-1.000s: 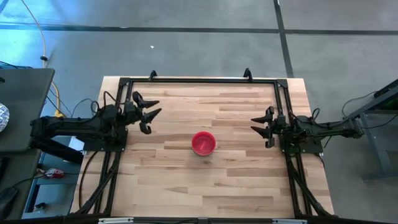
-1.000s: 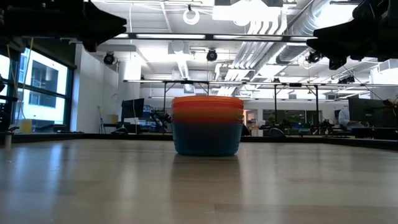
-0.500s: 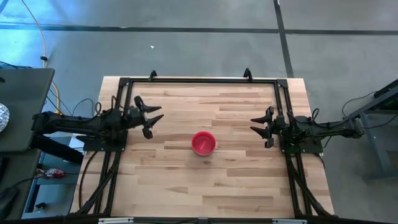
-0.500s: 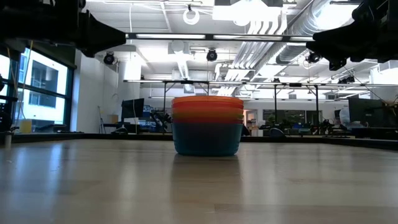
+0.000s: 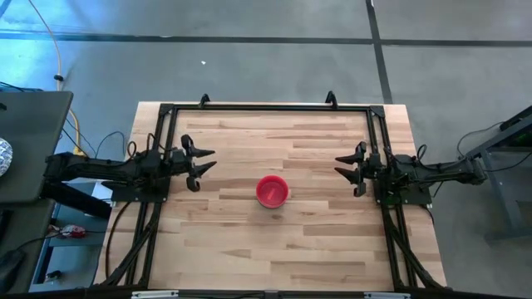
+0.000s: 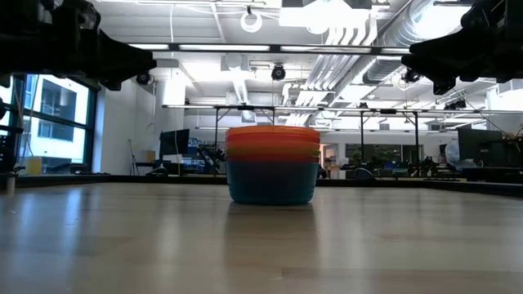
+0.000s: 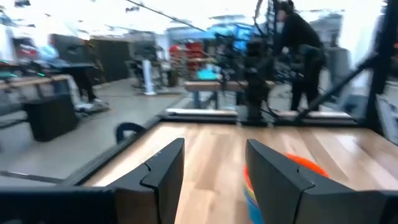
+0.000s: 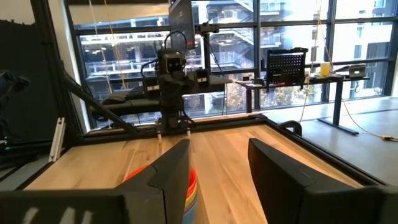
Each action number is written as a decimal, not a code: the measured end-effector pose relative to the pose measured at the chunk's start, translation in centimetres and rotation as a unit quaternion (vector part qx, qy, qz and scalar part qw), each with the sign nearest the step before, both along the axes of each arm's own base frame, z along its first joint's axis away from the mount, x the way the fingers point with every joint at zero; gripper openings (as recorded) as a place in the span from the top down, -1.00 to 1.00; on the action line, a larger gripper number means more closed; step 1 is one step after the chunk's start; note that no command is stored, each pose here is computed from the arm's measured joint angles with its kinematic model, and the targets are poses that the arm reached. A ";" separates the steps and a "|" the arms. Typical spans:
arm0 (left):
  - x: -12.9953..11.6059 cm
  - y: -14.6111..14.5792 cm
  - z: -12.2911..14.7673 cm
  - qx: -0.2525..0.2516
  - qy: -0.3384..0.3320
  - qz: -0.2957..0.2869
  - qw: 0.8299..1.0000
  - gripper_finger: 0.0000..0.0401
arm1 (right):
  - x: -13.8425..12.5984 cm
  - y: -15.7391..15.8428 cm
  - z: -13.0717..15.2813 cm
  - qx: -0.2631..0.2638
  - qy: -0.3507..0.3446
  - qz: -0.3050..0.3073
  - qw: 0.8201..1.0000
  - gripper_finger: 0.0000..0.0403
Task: Nest bowls inside each other
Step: Return to Home Position
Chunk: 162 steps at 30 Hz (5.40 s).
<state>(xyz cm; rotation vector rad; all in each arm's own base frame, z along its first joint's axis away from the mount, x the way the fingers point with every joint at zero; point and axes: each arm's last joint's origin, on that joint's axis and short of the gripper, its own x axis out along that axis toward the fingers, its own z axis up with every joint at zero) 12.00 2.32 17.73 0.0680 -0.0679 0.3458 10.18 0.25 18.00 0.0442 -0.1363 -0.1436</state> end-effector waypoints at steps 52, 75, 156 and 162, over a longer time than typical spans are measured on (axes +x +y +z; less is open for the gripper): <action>-2.3 -0.7 -1.0 -0.029 0.031 -0.071 0.997 0.20 | 0.0 0.0 -0.4 -0.022 0.021 0.000 1.000 0.23; -2.3 -0.9 -1.0 -0.058 0.026 -0.097 0.993 0.20 | 0.1 0.4 -1.9 0.003 0.096 0.074 0.993 0.23; -2.3 -0.9 -1.0 -0.060 0.025 -0.104 0.992 0.20 | 0.1 0.5 -1.9 -0.001 0.099 0.091 0.991 0.23; -2.3 -0.9 -1.0 -0.060 0.025 -0.104 0.992 0.20 | 0.1 0.5 -1.9 -0.001 0.099 0.091 0.991 0.23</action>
